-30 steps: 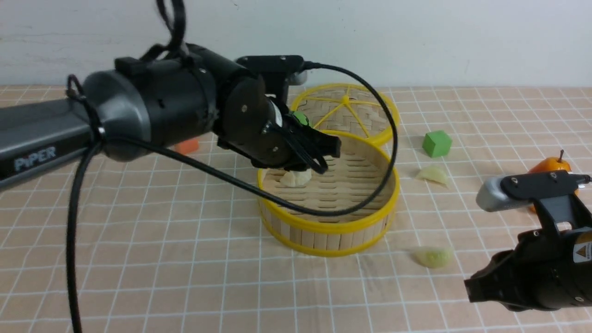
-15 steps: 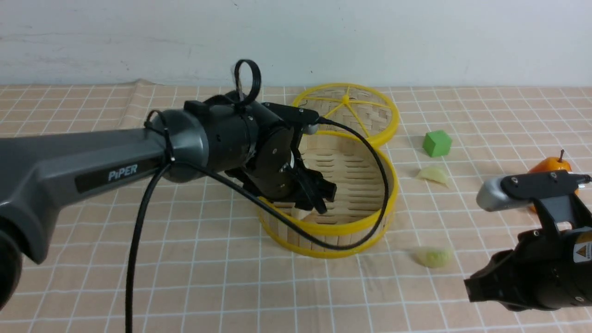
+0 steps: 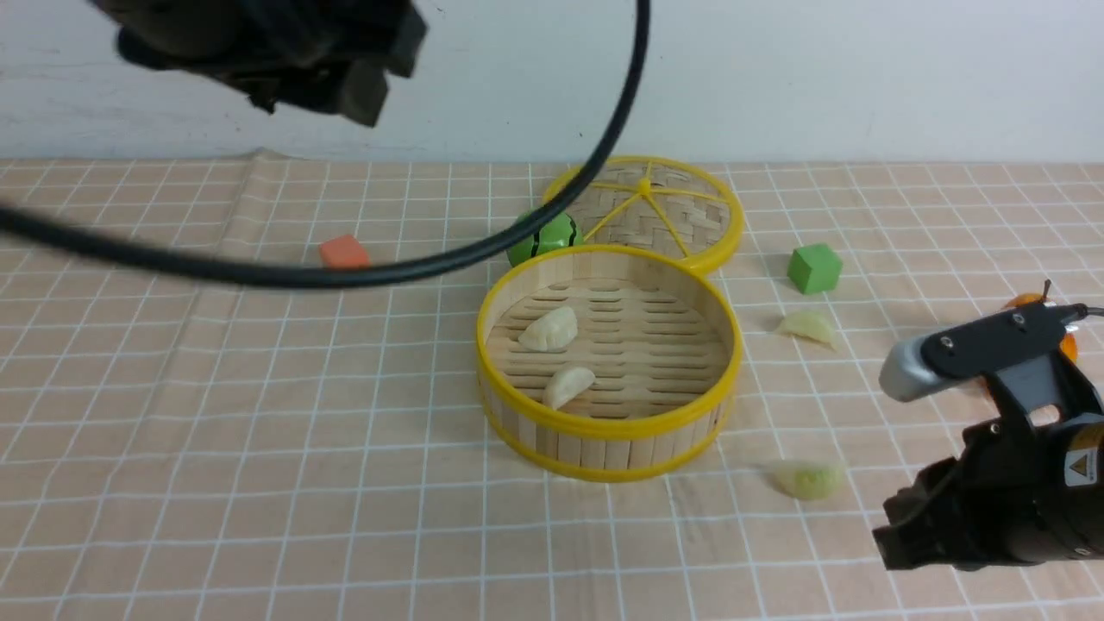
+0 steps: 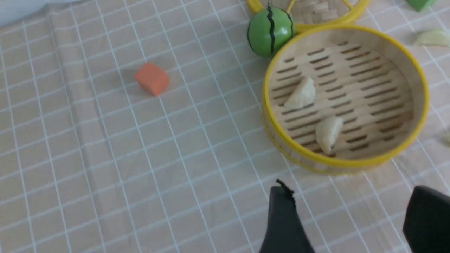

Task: Put the dumplings into the steamer on the table with the brown tablecloth.
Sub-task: 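Reach for and grasp a dumpling lying on the table beside the steamer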

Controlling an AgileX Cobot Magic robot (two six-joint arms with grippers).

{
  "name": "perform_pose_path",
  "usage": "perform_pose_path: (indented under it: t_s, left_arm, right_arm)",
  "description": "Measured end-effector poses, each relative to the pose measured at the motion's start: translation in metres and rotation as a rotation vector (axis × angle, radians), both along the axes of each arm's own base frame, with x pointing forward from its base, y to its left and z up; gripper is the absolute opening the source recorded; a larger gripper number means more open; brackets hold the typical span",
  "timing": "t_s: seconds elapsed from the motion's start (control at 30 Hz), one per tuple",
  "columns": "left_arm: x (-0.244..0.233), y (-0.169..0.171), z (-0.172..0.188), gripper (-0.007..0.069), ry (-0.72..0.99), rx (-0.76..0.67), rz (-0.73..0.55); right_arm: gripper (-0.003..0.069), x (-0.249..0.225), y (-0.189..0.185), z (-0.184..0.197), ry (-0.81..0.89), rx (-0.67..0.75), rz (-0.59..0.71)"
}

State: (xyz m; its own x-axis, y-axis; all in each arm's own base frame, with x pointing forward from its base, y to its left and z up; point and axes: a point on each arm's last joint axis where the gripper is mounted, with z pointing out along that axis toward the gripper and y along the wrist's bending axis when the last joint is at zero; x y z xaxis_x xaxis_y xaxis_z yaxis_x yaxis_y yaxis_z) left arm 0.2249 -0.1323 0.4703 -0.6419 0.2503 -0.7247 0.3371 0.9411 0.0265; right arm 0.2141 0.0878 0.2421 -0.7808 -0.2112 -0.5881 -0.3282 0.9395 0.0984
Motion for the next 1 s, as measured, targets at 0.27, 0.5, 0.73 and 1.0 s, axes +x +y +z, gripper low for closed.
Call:
perform_pose_path:
  t_s: [0.27,0.5,0.73,1.0]
  left_arm:
    - [-0.074,0.045,-0.072,0.0304,0.082,0.046,-0.065]
    - [-0.124,0.080,-0.182,0.0197,0.299,0.140,-0.009]
    - [-0.159,0.107,-0.204,0.0083,0.099,0.041,0.000]
    - [-0.172,0.122,-0.221,0.0054,-0.226,-0.056,-0.024]
  right_arm:
    - [0.0254,0.068,0.014,0.022,-0.039,0.001,-0.051]
    - [0.0437,0.157,-0.004,0.032,-0.077,-0.002,-0.164]
    - [0.0456,0.224,-0.024,-0.015,0.044,-0.077,-0.174]
    - [0.0458,0.263,-0.018,-0.052,0.096,-0.085,-0.144]
